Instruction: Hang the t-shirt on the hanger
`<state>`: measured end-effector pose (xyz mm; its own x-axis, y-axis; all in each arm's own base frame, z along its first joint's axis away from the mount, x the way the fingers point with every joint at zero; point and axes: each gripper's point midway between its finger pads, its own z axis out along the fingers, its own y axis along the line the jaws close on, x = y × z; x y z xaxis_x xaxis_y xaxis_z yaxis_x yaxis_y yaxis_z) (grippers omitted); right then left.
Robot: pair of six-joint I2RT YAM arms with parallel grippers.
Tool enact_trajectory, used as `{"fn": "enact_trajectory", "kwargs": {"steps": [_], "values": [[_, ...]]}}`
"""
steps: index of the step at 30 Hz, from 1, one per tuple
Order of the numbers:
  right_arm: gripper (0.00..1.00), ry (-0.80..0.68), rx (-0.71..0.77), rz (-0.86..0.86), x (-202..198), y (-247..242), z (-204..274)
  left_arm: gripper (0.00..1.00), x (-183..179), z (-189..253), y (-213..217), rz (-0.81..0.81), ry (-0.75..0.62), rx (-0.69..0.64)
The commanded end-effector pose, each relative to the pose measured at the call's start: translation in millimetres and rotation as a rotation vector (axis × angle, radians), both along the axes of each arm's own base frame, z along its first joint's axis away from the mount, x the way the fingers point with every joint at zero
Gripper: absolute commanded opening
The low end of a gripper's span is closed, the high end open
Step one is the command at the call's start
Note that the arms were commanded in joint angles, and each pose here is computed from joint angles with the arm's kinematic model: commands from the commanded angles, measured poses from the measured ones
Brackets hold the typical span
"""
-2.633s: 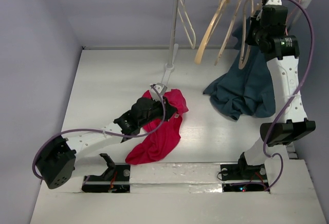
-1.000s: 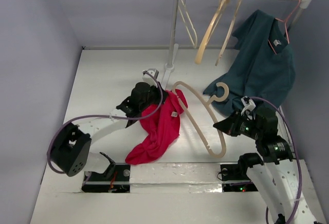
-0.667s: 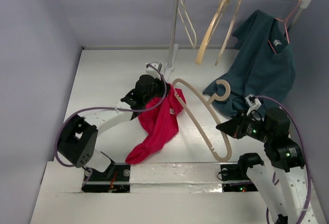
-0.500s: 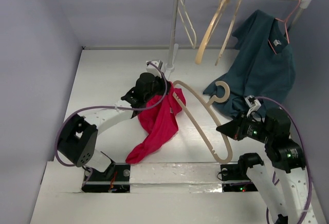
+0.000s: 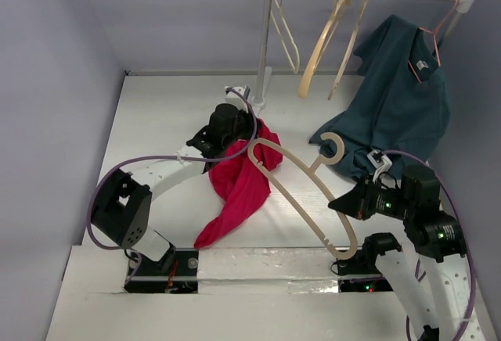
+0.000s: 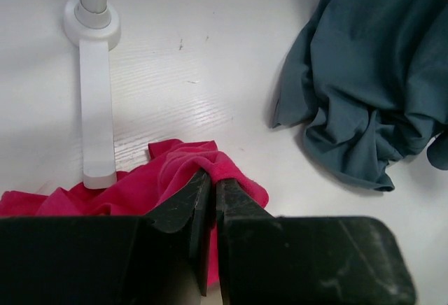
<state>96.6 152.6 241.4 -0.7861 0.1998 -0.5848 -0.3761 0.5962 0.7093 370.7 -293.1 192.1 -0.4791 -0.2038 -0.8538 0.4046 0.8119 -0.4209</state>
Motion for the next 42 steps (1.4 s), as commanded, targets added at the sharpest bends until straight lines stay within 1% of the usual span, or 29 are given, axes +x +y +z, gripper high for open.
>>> {"fn": "enact_trajectory", "kwargs": {"steps": [1, 6, 10, 13, 25, 27, 30, 31, 34, 38, 39, 40, 42], "values": [[0.00, -0.043, 0.024, 0.067, -7, 6, 12, 0.00, 14, 31, 3, 0.041, -0.081, -0.023], [0.00, -0.108, 0.013, 0.074, -13, 3, 37, 0.00, 18, 31, 6, 0.046, -0.079, -0.017], [0.00, -0.046, -0.047, 0.023, 1, -3, 6, 0.00, 12, 35, 6, 0.035, -0.083, -0.039], [0.00, -0.042, -0.077, -0.020, 12, -8, -5, 0.00, 4, 29, 13, 0.042, -0.075, -0.033], [0.00, -0.063, -0.112, -0.074, 32, -13, -12, 0.00, -9, 19, 23, 0.046, -0.059, -0.023], [0.00, -0.093, -0.109, -0.091, 37, -13, -10, 0.00, -16, 22, 19, 0.026, -0.062, -0.032], [0.00, -0.156, -0.040, -0.083, 42, -6, 6, 0.00, -30, 32, 8, -0.012, -0.069, -0.051], [0.00, -0.150, -0.028, -0.085, 44, -5, 6, 0.00, -34, 36, 5, -0.021, -0.071, -0.060], [0.00, -0.158, -0.045, -0.088, 52, -5, 2, 0.00, -57, 43, -9, -0.091, -0.059, -0.082], [0.00, -0.145, -0.049, -0.064, 58, 4, -5, 0.00, -70, 44, -9, -0.106, -0.033, -0.108], [0.00, -0.156, -0.049, -0.057, 61, 9, -4, 0.00, -72, 48, -10, -0.114, -0.038, -0.123], [0.00, -0.145, -0.043, 0.003, 52, 23, -5, 0.00, -74, 49, -12, -0.125, -0.037, -0.129], [0.00, -0.154, -0.066, 0.024, 57, 41, -7, 0.00, -73, 47, -12, -0.123, -0.032, -0.123]]}}
